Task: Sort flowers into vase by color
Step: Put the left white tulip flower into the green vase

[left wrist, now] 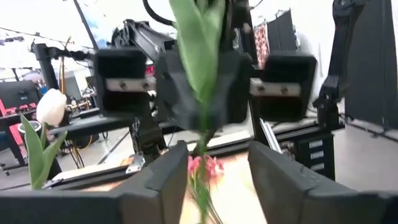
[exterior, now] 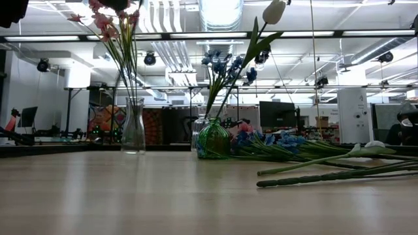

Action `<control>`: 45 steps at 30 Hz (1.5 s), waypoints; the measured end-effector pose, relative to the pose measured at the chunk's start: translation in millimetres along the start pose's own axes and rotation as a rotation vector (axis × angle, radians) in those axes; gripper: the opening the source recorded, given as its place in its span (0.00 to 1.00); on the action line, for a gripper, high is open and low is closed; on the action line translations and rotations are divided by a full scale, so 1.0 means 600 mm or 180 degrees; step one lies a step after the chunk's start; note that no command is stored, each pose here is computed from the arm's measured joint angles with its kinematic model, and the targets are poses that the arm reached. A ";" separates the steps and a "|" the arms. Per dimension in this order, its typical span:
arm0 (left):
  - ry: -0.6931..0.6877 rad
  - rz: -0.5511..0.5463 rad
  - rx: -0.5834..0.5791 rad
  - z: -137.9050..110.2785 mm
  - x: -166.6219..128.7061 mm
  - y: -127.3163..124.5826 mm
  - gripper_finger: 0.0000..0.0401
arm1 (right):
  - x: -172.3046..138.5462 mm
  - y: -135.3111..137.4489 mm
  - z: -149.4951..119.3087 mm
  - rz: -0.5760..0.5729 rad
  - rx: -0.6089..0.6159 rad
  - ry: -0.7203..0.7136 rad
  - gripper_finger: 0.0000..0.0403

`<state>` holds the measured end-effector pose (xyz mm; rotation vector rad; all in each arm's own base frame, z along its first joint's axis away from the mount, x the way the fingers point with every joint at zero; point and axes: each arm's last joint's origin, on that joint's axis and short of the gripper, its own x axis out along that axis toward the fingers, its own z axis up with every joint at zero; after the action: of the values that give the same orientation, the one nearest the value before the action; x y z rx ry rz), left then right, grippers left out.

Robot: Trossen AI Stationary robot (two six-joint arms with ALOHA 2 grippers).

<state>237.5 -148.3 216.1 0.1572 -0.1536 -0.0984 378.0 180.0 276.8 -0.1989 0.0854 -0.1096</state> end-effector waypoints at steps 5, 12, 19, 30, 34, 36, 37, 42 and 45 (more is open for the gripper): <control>0.0264 0.0065 -0.0034 -0.014 -0.001 -0.002 0.48 | -0.011 -0.012 0.003 -0.0107 0.0050 0.0250 0.06; 0.0679 0.0457 -0.0221 -0.035 -0.004 0.002 0.51 | -0.032 -0.037 0.004 -0.0200 0.0204 0.0688 0.06; 0.0998 0.0446 -0.0275 -0.054 -0.009 0.000 0.51 | -0.040 -0.069 0.011 -0.0313 0.0227 0.0878 0.06; 0.1188 0.0458 -0.0352 -0.065 -0.013 -0.001 0.51 | -0.030 -0.125 0.021 -0.0559 0.0247 0.0862 0.06; 0.1255 0.0470 -0.0387 -0.069 -0.015 -0.001 0.51 | -0.029 -0.145 0.029 -0.0649 0.0296 0.0807 0.06; 0.1252 0.0473 -0.0406 -0.069 -0.015 -0.001 0.51 | -0.028 -0.154 0.031 -0.0684 0.0277 0.0795 0.06; 0.1252 0.0473 -0.0406 -0.069 -0.015 -0.001 0.51 | -0.028 -0.158 0.032 -0.0701 0.0269 0.0787 0.06; 0.1253 0.0473 -0.0405 -0.069 -0.015 -0.001 0.51 | -0.020 -0.183 0.027 -0.0905 0.0113 0.0846 0.06; 0.1253 0.0472 -0.0405 -0.069 -0.015 -0.001 0.51 | -0.016 -0.202 0.026 -0.1056 0.0099 0.0866 0.06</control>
<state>235.5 -141.8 174.5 0.0357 0.2333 0.0714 358.0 66.0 316.9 -0.1649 0.3215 -0.4685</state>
